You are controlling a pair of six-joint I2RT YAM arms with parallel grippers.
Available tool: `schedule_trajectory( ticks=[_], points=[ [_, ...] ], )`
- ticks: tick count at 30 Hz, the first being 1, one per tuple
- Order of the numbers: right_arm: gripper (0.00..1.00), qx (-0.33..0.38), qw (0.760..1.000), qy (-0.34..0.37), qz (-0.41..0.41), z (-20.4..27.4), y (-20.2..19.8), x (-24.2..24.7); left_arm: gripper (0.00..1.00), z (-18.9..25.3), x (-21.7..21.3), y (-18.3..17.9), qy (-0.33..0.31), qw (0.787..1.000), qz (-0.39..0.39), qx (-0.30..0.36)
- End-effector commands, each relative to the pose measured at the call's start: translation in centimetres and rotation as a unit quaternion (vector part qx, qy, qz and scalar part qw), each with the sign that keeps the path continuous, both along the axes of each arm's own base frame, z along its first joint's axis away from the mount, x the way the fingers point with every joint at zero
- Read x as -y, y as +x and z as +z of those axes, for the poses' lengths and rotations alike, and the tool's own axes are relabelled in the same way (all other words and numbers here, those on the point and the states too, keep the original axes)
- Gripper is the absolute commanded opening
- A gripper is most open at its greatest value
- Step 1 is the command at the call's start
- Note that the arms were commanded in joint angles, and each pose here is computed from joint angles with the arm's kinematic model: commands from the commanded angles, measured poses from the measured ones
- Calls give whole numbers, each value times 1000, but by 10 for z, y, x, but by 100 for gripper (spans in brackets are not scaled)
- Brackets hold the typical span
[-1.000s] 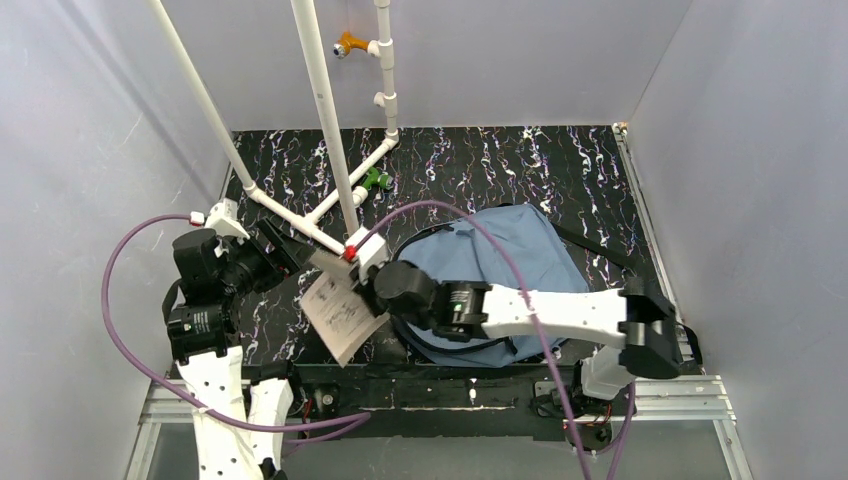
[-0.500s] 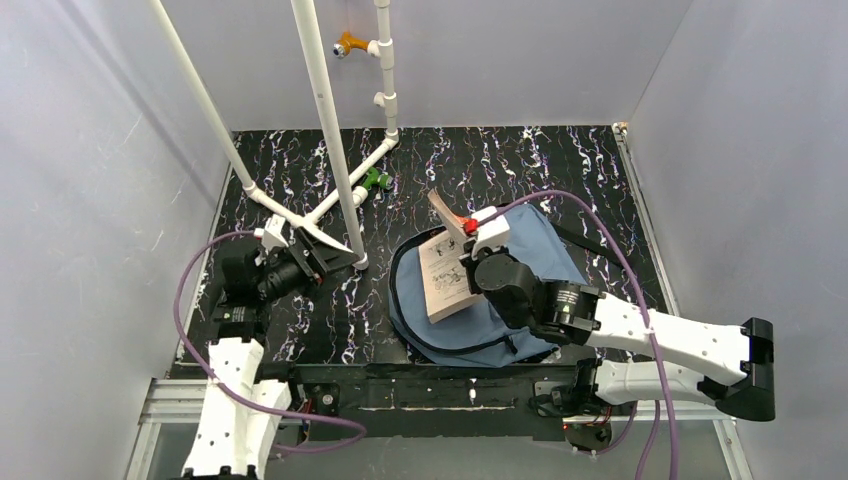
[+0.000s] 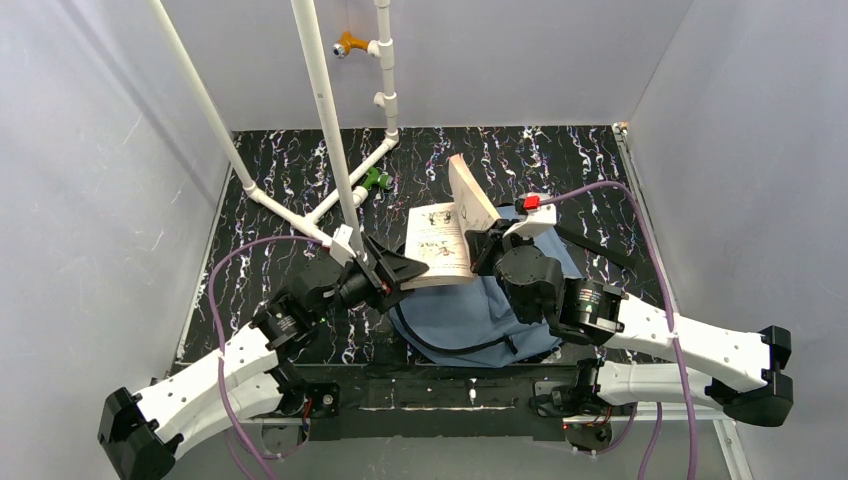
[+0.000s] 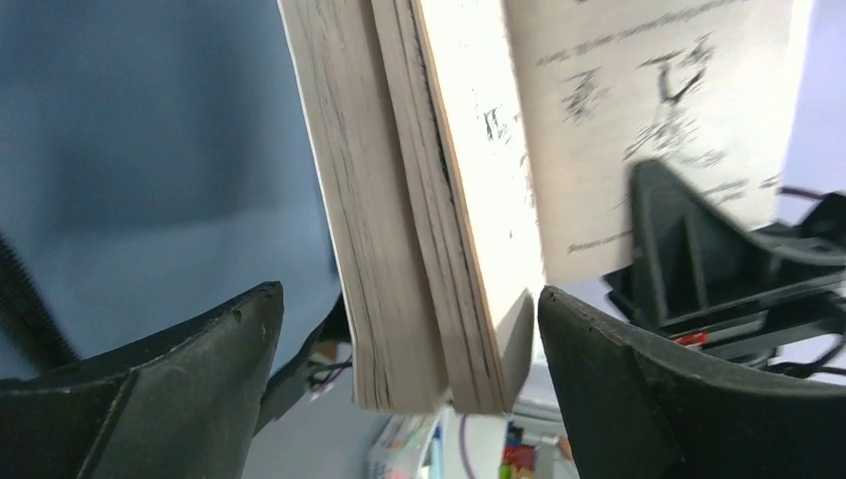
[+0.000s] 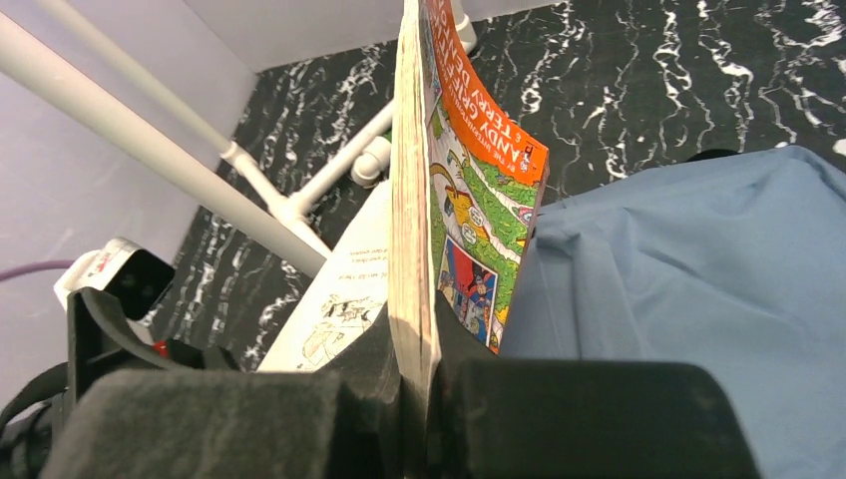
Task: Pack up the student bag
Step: Pick up the book from the center of the board.
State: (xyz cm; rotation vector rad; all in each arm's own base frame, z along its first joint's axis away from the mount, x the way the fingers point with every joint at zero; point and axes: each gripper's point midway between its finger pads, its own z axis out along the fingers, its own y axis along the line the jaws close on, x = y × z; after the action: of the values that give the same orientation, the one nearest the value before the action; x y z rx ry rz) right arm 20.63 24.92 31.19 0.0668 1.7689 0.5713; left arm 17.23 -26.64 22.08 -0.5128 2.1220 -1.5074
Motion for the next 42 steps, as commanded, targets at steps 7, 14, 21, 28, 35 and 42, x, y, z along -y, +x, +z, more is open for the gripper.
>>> schedule_trajectory(
  ticks=[7,14,21,28,35,42],
  points=[
    [1,23,986,167,-8,69,-1,-1,95,43,18,16,-108,994,14,20],
    [1,12,991,133,18,46,-7,-2,62,54,4,14,-117,990,32,69],
    [1,20,991,68,111,35,-21,-31,34,41,13,13,-110,992,11,60],
    [87,52,959,-56,274,34,-52,-67,1,39,20,8,-99,991,-21,93],
    [98,71,952,-113,274,56,-52,-41,0,40,4,1,-101,985,-21,135],
    [98,-2,963,-122,241,35,-27,-30,0,59,0,-14,-108,974,-77,185]
  ],
)
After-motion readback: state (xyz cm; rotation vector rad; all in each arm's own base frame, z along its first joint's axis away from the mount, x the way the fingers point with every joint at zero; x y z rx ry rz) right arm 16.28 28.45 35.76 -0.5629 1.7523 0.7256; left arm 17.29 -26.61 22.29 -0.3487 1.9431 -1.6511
